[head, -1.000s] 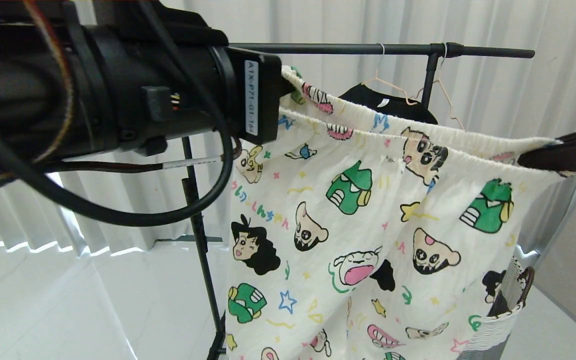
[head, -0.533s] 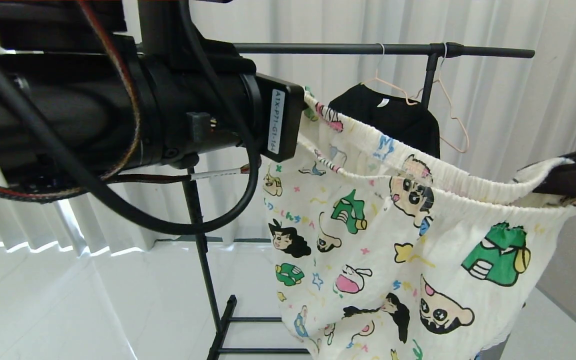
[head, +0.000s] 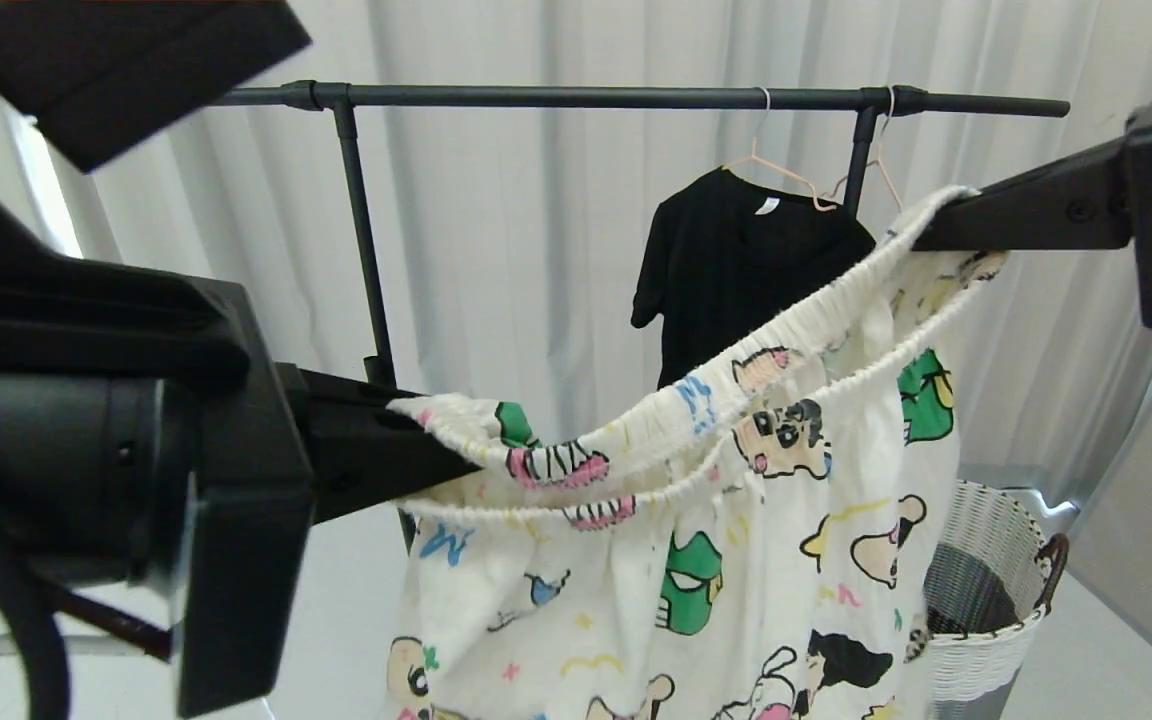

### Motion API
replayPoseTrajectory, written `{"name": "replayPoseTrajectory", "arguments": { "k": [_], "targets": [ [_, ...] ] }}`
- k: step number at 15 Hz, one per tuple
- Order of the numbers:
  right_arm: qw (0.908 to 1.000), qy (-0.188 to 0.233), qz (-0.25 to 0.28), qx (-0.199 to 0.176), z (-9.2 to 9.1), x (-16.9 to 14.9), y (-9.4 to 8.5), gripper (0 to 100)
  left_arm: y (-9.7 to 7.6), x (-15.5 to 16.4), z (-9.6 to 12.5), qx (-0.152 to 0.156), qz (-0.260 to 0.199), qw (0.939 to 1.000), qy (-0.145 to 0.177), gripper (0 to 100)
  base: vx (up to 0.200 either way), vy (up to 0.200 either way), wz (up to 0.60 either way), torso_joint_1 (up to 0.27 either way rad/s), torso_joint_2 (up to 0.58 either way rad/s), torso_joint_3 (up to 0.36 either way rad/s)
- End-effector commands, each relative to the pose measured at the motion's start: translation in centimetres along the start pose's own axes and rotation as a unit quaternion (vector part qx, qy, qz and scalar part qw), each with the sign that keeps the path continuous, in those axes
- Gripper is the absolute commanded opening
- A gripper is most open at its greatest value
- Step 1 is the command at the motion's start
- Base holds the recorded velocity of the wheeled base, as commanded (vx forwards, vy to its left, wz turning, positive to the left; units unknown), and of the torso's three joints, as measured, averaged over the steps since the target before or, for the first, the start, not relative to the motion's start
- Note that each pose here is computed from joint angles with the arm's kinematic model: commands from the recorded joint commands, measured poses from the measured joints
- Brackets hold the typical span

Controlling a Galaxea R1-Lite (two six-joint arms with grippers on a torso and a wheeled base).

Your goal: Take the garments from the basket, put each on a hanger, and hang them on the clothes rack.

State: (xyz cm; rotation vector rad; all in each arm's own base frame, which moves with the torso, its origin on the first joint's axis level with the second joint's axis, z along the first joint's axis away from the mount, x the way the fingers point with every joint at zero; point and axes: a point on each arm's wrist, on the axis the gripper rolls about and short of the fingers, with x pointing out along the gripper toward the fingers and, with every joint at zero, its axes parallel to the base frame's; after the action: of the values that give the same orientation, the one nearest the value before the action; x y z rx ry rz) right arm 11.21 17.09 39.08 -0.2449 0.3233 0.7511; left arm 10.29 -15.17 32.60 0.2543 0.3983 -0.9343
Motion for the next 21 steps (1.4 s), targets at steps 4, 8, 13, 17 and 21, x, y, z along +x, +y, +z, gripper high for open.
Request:
{"name": "replayPoseTrajectory", "arguments": {
  "k": [4, 8, 13, 17, 21],
  "targets": [
    [1.0, 0.005, 0.0, -0.001, 0.1, 1.3, 0.2, 0, -2.4, -1.3, -0.2, -0.03, -0.066, 0.9973, -0.006, 0, 0.0, 0.0, 0.0, 0.0, 0.0, 0.0],
    [0.9984, 0.05, -0.026, 0.002, -1.9, -2.5, -1.8, 0, 1.0, 2.3, -1.3, -0.041, 0.073, 0.9956, 0.042, 0, 0.0, 0.0, 0.0, 0.0, 0.0, 0.0],
    [0.9977, 0.062, -0.027, 0.0, -3.3, -3.8, -2.0, 0, 2.4, 5.5, 0.6, -0.051, 0.136, 0.9886, -0.041, 0, 0.0, 0.0, 0.0, 0.0, 0.0, 0.0],
    [0.9976, 0.065, -0.025, 0.0, -3.5, -3.6, -1.9, 100, 2.1, 5.6, 0.7, -0.047, 0.131, 0.9894, -0.042, 0, 0.0, 0.0, 0.0, 0.0, 0.0, 0.0],
    [0.9987, 0.051, -0.003, 0.005, -4.3, -5.7, -2.2, 100, 2.6, 7.7, 0.0, -0.046, 0.183, 0.982, -0.013, 0, 0.0, 0.0, 0.0, 0.0, 0.0, 0.0]
  ]
}}
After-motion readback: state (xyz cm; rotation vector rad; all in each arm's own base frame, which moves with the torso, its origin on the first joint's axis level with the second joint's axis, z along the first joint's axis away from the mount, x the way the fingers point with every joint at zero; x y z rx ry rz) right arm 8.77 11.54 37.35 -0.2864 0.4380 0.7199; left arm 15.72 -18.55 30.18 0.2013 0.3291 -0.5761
